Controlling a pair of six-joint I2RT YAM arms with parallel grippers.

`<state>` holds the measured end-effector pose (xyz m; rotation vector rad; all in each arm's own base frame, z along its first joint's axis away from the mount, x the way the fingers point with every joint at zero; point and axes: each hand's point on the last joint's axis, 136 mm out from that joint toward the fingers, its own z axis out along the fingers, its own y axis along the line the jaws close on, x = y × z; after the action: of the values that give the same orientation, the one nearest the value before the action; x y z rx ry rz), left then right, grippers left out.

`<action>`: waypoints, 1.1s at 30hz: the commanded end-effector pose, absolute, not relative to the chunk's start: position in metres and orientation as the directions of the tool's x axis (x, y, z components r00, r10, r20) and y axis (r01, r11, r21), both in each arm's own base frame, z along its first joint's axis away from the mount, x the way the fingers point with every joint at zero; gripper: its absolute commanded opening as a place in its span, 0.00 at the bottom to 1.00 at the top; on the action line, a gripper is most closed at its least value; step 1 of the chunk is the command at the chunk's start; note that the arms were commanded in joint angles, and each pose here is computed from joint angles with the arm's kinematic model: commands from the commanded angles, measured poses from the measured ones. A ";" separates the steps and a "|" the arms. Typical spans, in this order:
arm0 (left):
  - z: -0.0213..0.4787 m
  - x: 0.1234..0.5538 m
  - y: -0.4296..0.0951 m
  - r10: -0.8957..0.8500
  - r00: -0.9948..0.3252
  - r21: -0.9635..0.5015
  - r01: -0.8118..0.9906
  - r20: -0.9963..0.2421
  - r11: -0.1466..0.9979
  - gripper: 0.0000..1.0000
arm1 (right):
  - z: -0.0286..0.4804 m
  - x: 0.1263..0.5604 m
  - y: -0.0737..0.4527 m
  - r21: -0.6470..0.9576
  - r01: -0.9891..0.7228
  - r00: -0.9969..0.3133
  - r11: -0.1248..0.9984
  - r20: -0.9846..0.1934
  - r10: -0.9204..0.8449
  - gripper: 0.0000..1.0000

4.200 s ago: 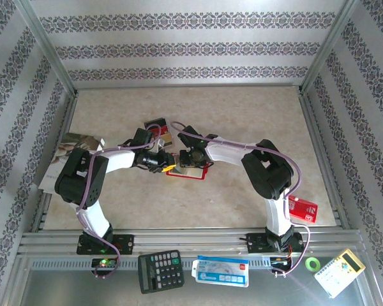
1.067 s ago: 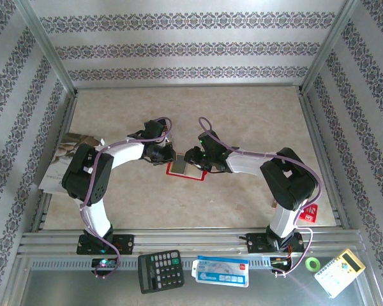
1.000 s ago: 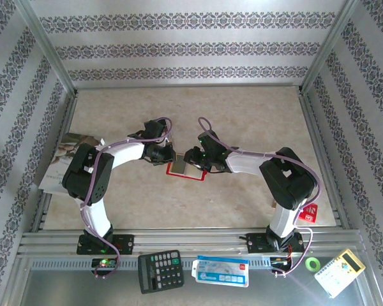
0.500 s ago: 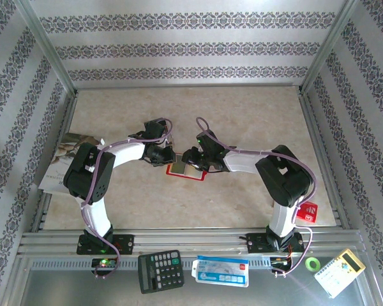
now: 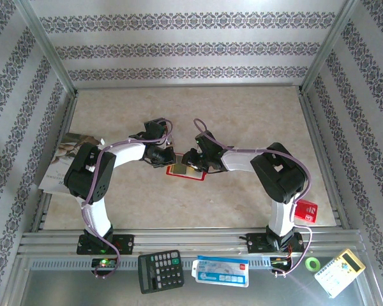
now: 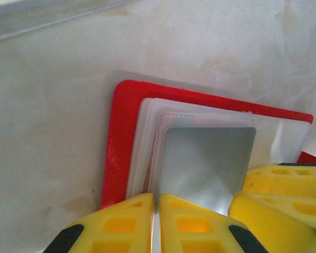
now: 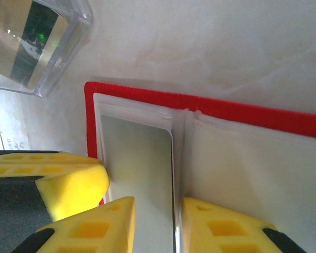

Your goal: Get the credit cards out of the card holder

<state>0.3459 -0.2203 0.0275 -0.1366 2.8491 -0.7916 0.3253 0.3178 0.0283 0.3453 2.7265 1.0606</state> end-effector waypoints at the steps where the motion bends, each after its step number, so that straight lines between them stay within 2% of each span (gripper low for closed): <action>1: 0.016 0.329 -0.225 -0.121 -0.989 -0.525 -0.060 -0.082 0.849 0.11 | 0.025 0.322 0.330 0.689 0.112 -0.966 0.716 -0.093 0.240 0.29; 9: 0.017 0.330 -0.231 -0.094 -0.992 -0.537 -0.037 -0.079 0.843 0.12 | 0.028 0.323 0.337 0.705 0.080 -0.973 0.705 -0.098 0.208 0.27; 20: 0.001 0.330 -0.199 -0.108 -0.990 -0.371 -0.067 -0.091 0.926 0.09 | 0.048 0.323 0.317 0.756 0.022 -0.964 0.654 -0.158 0.215 0.31; 33: -0.004 0.330 -0.201 -0.101 -0.992 -0.372 -0.067 -0.075 0.926 0.07 | 0.039 0.316 0.311 0.750 0.038 -0.964 0.660 -0.146 0.221 0.18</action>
<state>0.3491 -0.2157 0.0247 -0.1304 2.8789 -0.7225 0.3147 0.3126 0.0309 0.2313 2.6845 1.1771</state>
